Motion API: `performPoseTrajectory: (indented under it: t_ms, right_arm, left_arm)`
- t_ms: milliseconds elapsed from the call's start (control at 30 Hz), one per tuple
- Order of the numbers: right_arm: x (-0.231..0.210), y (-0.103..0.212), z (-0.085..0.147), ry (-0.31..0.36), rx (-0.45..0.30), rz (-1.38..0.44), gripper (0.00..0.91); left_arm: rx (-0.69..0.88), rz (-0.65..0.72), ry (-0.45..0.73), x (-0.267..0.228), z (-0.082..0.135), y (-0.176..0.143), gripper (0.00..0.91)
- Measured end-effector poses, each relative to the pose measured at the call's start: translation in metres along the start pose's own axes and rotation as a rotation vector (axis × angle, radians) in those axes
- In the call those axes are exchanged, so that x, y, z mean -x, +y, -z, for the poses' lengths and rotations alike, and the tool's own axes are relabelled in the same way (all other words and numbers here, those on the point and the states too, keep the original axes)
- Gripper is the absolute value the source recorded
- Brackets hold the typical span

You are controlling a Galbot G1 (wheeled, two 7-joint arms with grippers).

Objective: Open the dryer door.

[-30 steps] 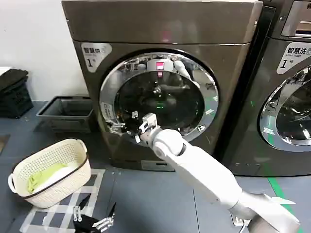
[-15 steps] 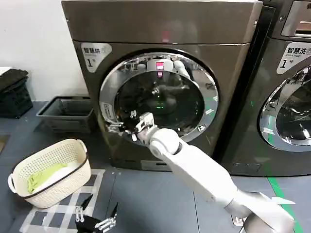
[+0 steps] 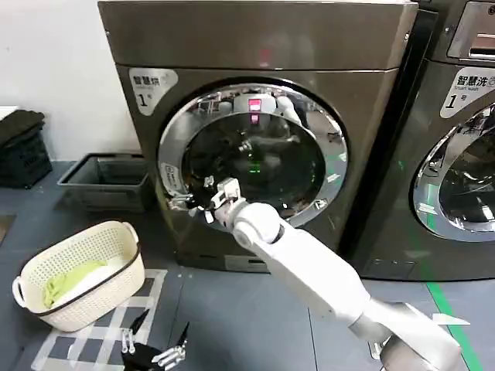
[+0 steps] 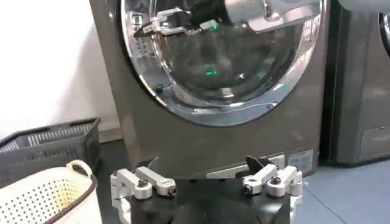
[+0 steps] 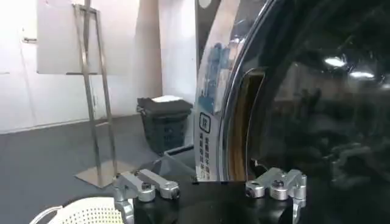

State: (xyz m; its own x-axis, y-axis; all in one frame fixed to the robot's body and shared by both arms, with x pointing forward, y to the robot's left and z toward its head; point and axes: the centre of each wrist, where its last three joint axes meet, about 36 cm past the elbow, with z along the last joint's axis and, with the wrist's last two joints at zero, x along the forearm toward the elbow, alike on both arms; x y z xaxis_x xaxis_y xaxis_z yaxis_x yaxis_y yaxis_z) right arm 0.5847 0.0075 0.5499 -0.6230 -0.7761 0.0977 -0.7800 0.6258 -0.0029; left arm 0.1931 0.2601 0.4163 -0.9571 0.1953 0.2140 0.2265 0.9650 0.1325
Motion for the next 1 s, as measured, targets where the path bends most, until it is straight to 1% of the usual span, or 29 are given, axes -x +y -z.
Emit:
performPoseTrajectory:
  t_ms: [1000]
  right_arm:
    - [0.023,-0.004,0.000,0.012,-0.021,0.025,0.907]
  left_arm:
    - [-0.007,0.003,0.000,-0.001,0.000,-0.003,0.907]
